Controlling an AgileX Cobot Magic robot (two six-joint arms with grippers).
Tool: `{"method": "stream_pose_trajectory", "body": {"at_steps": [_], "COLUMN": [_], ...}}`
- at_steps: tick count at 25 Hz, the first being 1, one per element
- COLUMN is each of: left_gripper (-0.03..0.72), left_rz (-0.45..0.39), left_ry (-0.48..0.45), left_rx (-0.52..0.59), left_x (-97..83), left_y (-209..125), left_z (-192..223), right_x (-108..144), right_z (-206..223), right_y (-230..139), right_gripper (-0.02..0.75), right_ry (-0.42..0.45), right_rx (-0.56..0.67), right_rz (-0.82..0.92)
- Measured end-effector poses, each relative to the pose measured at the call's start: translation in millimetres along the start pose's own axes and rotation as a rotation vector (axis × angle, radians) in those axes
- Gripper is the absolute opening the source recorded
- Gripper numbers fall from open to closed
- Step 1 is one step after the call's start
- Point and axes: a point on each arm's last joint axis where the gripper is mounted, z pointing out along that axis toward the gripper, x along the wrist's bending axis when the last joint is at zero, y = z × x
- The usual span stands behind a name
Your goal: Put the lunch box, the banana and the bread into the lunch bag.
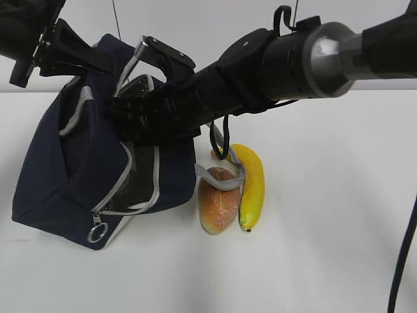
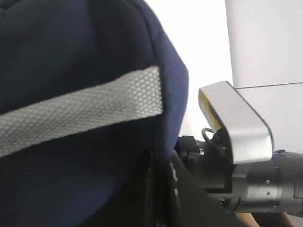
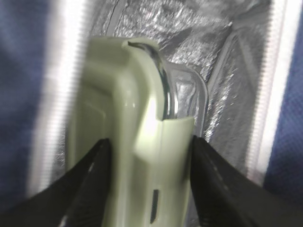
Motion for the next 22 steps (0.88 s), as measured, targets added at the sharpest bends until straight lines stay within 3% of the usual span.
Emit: {"method": "stream_pose_trajectory", "body": {"at_steps": [6, 12, 22], "left_gripper": [-0.013, -0.013, -0.013], "left_rz": [0.002, 0.004, -0.019], "left_ry": [0.003, 0.014, 0.039], "left_rx": [0.001, 0.001, 0.021], "left_x": [0.3, 2.1, 16.8], "left_y": [0, 0, 1], "left_z": [0, -1, -17], "right_x": [-2, 0, 10], "right_z": [3, -1, -60], "right_y": [-1, 2, 29], "right_gripper": [0.442, 0.566, 0.586], "right_ry": [-0.001, -0.011, -0.036], "right_rx": [0.0, 0.0, 0.056], "right_rz": [-0.004, -0.087, -0.284]}}
